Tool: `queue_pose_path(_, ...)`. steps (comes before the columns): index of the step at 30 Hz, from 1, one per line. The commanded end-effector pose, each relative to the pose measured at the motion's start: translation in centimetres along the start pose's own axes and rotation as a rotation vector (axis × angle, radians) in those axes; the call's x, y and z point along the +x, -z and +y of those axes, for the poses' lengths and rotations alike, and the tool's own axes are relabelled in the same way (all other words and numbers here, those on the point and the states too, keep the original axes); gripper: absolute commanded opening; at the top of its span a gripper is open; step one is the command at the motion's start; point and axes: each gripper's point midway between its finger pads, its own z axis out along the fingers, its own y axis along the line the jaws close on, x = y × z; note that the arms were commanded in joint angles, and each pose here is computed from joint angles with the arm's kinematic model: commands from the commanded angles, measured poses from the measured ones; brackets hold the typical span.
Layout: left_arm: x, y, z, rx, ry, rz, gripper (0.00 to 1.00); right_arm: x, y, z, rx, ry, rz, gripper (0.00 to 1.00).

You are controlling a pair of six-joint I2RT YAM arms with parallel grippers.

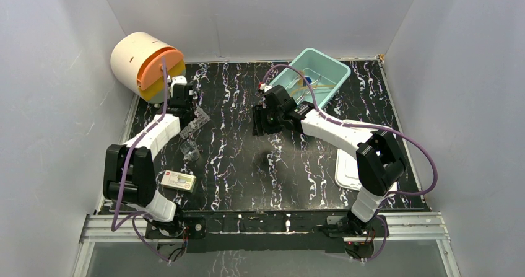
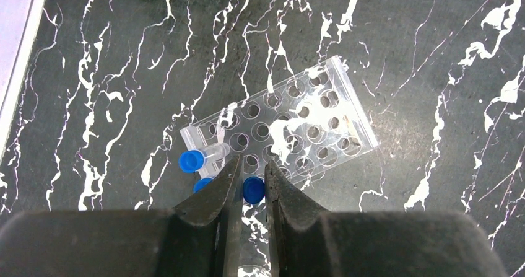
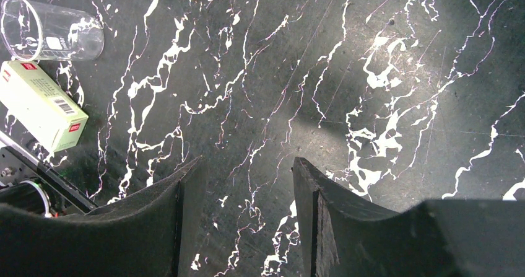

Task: Organize the chemistry lab equipment

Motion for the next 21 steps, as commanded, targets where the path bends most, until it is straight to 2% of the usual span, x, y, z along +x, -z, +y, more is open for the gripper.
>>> queue_pose_path(1, -0.1, 1.0, 0.4, 0.01, 0.021, -0.017, 0.15, -0.7, 0.3, 0.3, -0.018, -0.004, -0.028, 0.6)
queue_pose_path(14, 0.0, 2.5, 0.7, 0.065, 0.069, -0.132, 0.2, -0.6, 0.4, 0.3, -0.017, -0.003, -0.03, 0.61)
queue_pose_path(21, 0.7, 2.5, 0.6, 0.083, 0.057, -0.13, 0.24, -0.7, 0.4, 0.2, -0.015, -0.003, -0.031, 0.6)
